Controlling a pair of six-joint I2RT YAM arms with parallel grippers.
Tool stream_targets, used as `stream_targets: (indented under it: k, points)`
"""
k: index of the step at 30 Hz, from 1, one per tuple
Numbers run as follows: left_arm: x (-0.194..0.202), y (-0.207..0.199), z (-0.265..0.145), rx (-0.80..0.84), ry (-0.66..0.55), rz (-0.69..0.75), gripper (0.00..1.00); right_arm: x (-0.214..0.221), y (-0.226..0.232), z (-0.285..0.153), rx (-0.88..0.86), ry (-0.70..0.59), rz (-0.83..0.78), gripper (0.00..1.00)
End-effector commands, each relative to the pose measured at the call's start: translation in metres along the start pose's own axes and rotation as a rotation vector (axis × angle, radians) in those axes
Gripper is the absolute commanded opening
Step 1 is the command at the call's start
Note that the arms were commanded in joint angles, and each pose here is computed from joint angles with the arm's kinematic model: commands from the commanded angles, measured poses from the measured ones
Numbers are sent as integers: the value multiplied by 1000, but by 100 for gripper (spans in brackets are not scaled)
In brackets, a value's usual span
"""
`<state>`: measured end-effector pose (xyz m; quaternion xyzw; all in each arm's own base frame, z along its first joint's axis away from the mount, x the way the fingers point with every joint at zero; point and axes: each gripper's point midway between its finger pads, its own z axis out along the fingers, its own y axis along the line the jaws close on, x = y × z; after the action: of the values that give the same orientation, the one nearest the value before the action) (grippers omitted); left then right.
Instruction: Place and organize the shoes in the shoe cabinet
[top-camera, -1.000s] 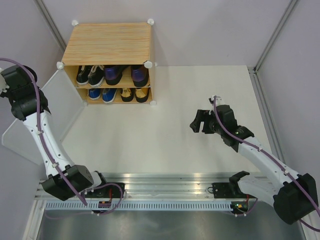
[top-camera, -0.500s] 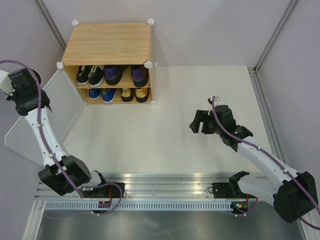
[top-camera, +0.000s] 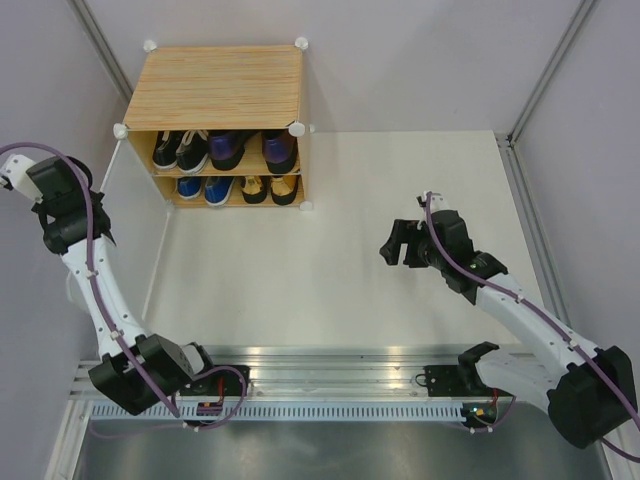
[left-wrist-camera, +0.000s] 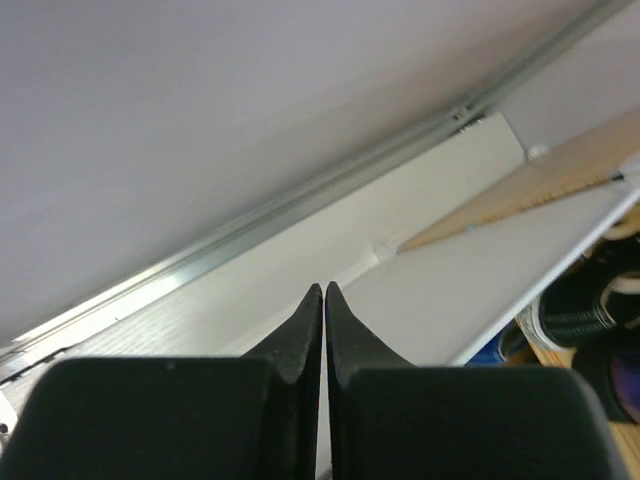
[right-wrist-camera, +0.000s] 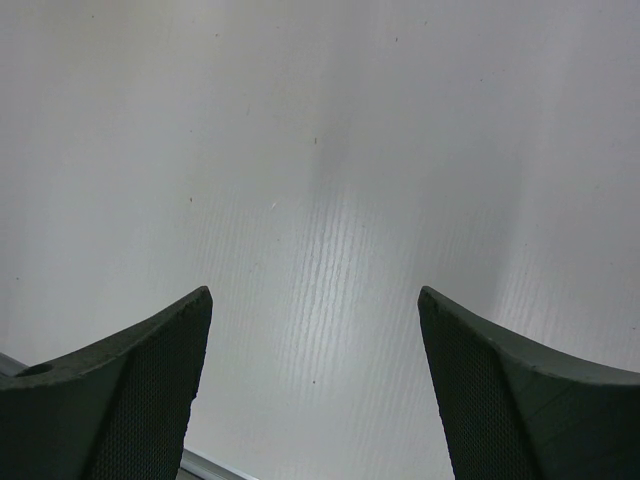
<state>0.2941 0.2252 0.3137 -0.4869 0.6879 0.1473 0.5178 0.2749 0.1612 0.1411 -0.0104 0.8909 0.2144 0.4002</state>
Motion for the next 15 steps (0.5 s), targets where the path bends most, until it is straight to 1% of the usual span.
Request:
stream_targets:
  k: [1, 5, 8, 10, 11, 12, 14, 15]
  points:
    - [37, -22, -18, 182, 140, -9, 2, -13, 4, -6, -9, -55, -9, 87]
    - [47, -33, -41, 300, 163, 15, 3, -15, 5, -10, -13, -70, -9, 87]
    - [67, -46, -54, 400, 220, 57, 4, -16, 7, -11, -19, -74, -10, 87]
    - [78, -61, -67, 497, 268, 73, 5, -16, 7, -11, -21, -73, -10, 87]
    - [83, -67, -71, 539, 287, 81, 7, -16, 7, -11, -23, -74, -9, 87]
    - [91, -83, -85, 640, 324, 100, 9, -16, 8, -11, -24, -75, -9, 87]
    - [99, -99, -98, 753, 343, 167, 11, -17, 8, -12, -24, -77, -9, 87]
    - [109, -117, -113, 858, 373, 235, 12, -17, 7, -12, -21, -78, -9, 87]
